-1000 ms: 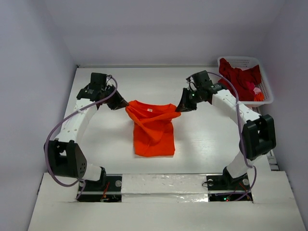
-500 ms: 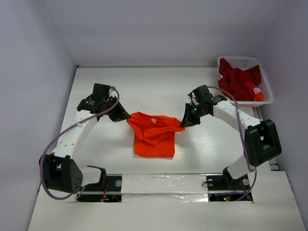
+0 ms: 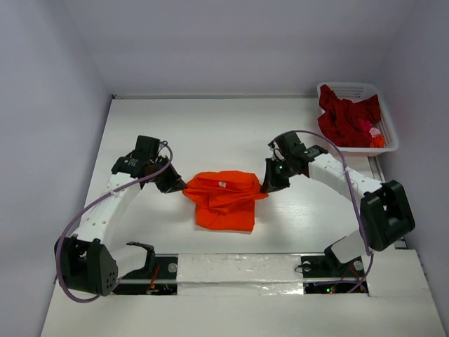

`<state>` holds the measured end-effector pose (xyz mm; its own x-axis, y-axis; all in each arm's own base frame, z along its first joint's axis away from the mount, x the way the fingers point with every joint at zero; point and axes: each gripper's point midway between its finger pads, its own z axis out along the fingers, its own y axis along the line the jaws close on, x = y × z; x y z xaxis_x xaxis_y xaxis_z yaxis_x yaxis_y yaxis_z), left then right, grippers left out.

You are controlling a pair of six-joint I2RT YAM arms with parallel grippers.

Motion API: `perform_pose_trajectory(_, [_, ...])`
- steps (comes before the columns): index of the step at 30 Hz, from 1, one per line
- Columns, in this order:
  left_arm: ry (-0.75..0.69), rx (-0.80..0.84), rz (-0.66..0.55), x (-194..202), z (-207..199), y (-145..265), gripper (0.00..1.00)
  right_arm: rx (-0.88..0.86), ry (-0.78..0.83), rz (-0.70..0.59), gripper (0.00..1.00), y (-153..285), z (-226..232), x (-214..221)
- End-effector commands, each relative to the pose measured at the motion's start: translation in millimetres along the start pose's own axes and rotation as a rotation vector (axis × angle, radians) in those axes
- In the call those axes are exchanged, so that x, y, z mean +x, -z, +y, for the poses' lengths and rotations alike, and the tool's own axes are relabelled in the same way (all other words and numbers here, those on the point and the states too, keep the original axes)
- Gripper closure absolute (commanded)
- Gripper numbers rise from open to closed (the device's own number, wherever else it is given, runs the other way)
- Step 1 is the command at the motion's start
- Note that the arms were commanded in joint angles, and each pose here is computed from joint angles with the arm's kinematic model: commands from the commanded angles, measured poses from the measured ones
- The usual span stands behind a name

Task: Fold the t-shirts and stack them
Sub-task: Fold the long partially folded tshirt into a neat square

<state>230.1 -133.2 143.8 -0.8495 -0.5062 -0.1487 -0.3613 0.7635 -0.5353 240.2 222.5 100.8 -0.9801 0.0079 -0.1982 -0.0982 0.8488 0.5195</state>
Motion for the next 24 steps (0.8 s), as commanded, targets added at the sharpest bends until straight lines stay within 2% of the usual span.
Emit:
perform_pose_trajectory(1, [-0.003,-0.039,0.004,9,14,3,1.0,-0.004,0.1,-0.032,1.0,3,16,5])
perform_pose_trajectory(5, [-0.001,-0.058,0.022,17,24,-1,1.0,0.031,0.148,-0.007,1.0,-4,17,21])
perform_pose_trajectory(22, [-0.002,-0.158,0.088,45,64,-8,1.0,0.102,0.157,0.071,1.0,-19,-12,66])
perform_pose_trajectory(23, [-0.001,-0.161,0.089,46,66,-9,1.0,0.103,0.172,0.076,1.0,-19,-10,70])
perform_pose_trajectory(24, [-0.002,-0.166,0.091,48,68,-9,1.0,0.099,0.179,0.079,0.91,-20,-7,72])
